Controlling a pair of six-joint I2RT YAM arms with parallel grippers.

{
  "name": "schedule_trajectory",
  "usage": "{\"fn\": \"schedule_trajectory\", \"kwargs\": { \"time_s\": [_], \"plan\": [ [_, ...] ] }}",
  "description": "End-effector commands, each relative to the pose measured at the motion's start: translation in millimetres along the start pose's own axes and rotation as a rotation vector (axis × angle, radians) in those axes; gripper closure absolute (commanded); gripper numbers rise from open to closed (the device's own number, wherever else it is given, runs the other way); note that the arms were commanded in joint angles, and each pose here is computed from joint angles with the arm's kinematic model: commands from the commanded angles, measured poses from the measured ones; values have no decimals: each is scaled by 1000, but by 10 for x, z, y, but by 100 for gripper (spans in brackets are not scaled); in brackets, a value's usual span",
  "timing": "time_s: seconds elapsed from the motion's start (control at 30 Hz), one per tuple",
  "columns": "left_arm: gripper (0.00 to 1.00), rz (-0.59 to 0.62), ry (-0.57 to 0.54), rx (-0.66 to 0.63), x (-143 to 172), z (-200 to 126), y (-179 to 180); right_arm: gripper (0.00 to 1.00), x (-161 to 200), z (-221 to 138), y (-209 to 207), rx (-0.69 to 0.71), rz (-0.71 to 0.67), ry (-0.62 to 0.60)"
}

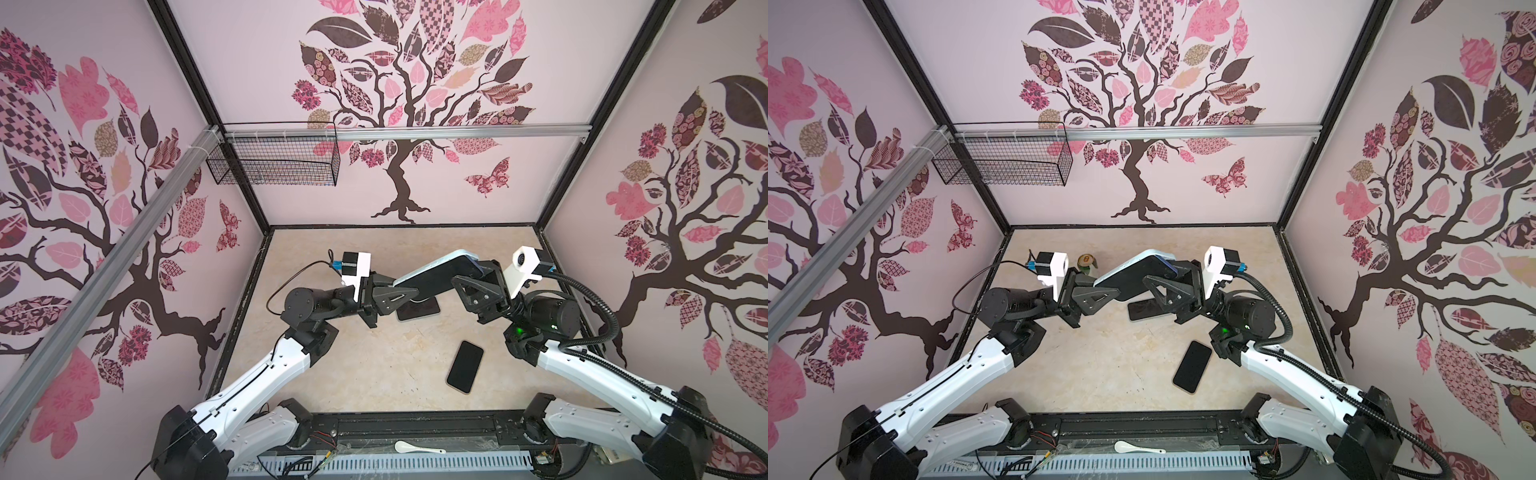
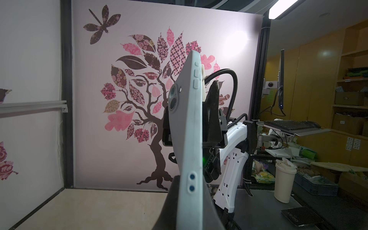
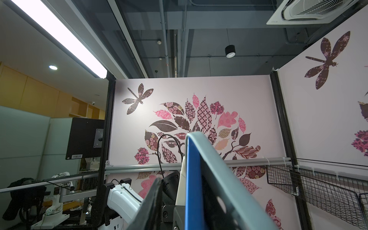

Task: Take the phone out of the phone case
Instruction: Remove the phone case from the phone.

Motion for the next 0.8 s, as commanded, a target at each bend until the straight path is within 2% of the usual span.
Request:
{"fn": "schedule_trajectory", "kwargs": {
  "time_s": [0.0, 0.2, 0.37, 0.57, 0.6, 0.63, 0.67, 0.77],
  "plan": [
    [100, -45, -137, -79, -151, -31, 68, 72, -149, 64, 204, -142, -32, -44],
    [100, -46, -155, -98, -161, -55, 63, 82, -104, 46, 213, -143, -53, -12],
    [100, -51, -146, -120, -142, -63, 80, 100, -98, 37, 238, -146, -85, 30],
    [100, -62, -113, -176, -114, -70, 129, 100, -102, 48, 241, -135, -92, 89],
    [99, -63, -108, -185, -110, -70, 131, 100, -108, 51, 244, -134, -92, 93],
    [87, -63, -100, -201, -103, -80, 144, 100, -119, 48, 244, -128, -96, 100],
    [82, -62, -88, -215, -93, -83, 150, 100, -116, 45, 240, -118, -102, 111],
    [72, -55, -62, -270, -81, -124, 156, 100, -83, 17, 225, -87, -140, 165]
  ]
}}
Point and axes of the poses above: each gripper's point midway between its finger pads, its own z axis out along the fingers, its own y axis along the line the jaws close on, x = y × z, the point moved 7 cm from there along -z, back along the fingers, and after that the axes turned 11 degrees about -z, right-handed, at the moved point
